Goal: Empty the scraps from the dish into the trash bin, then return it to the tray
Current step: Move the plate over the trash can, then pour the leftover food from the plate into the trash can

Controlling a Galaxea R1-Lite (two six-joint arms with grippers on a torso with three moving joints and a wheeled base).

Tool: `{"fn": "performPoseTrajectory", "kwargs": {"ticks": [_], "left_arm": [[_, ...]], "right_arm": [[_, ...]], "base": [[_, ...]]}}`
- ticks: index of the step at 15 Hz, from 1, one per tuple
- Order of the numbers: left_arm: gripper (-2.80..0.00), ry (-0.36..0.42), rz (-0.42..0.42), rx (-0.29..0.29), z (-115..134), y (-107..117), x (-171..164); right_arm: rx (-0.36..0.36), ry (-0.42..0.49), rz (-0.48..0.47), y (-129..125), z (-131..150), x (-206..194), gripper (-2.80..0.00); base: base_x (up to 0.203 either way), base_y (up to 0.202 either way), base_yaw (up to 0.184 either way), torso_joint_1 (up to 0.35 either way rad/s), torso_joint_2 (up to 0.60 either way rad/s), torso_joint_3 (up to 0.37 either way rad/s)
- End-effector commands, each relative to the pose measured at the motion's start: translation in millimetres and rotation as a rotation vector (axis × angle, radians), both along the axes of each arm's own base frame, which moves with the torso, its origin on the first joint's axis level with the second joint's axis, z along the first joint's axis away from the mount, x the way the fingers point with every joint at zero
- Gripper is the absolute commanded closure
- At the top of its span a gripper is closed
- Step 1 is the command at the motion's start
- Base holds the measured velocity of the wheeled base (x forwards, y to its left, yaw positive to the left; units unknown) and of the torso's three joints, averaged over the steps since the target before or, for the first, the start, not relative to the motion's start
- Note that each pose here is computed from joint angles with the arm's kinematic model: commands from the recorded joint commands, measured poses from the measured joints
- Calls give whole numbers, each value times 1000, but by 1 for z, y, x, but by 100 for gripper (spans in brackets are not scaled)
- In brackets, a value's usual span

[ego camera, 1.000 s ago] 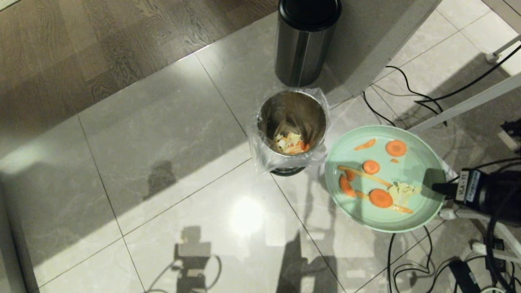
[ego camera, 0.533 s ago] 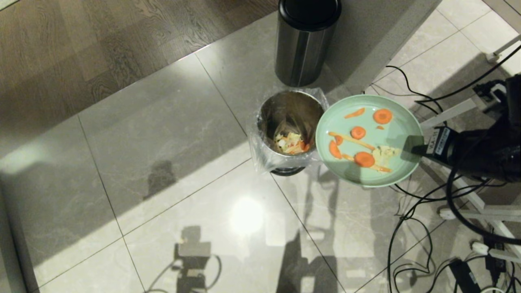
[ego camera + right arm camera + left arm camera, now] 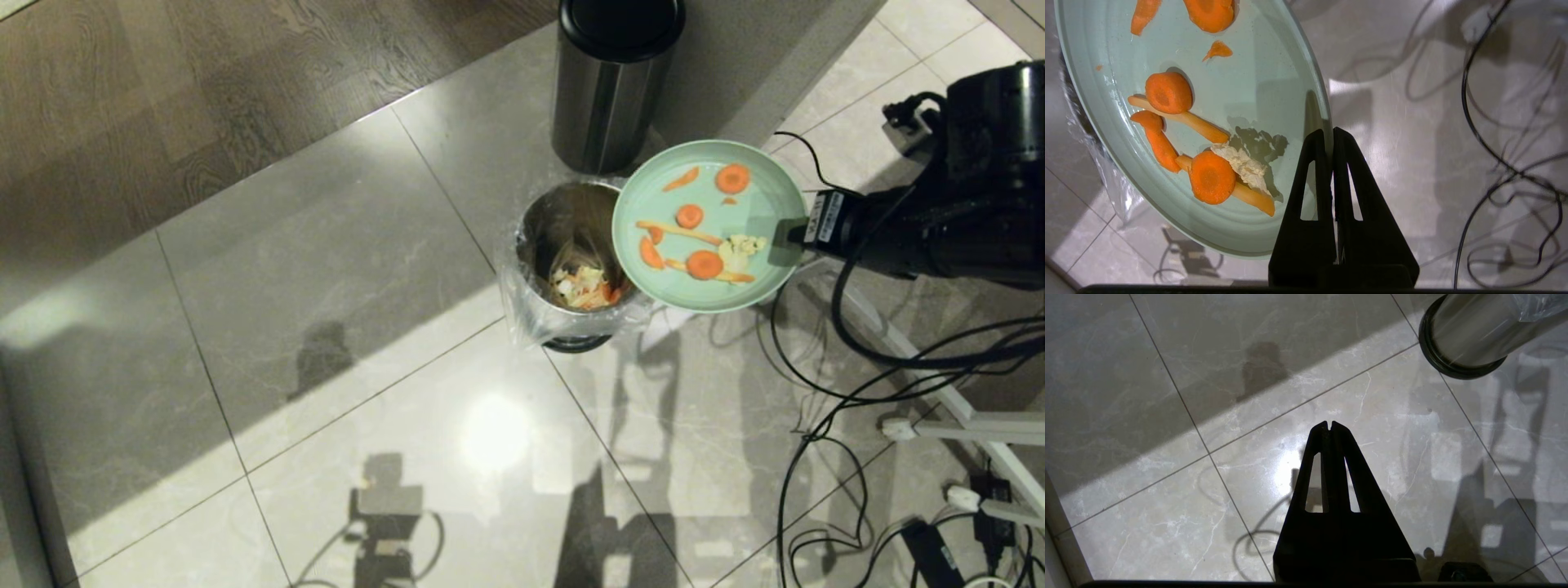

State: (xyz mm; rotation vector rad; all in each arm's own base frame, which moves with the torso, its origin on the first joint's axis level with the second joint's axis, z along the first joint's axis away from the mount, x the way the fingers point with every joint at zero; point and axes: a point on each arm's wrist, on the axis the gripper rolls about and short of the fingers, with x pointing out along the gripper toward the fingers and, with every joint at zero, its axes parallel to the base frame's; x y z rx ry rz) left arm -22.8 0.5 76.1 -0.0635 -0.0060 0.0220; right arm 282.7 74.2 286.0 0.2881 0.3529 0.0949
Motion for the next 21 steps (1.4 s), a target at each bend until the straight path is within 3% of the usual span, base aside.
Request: {"fn": "performPoseTrajectory", "kwargs": {"ticks": [1,6,10,15,21], "left_arm": [[0,1,-1,-1,0,0,0],[0,1,0,-1,0,0,0],[0,1,1,-1,0,0,0],[0,1,1,-1,0,0,0],[0,1,0,-1,0,0,0]], "right_arm": [[-19,-26,9,4,6,13,0],[-63,-107,28,9,28,30,0],[-193,-152,70,13,31,34,0],[-202,-217,87,30,47,44,0],[-295,-289,121,40,59,50,0]], "base": [[0,0,0,0,0,0],[0,0,0,0,0,0],[0,0,0,0,0,0],[0,0,0,0,0,0],[0,0,0,0,0,0]]}}
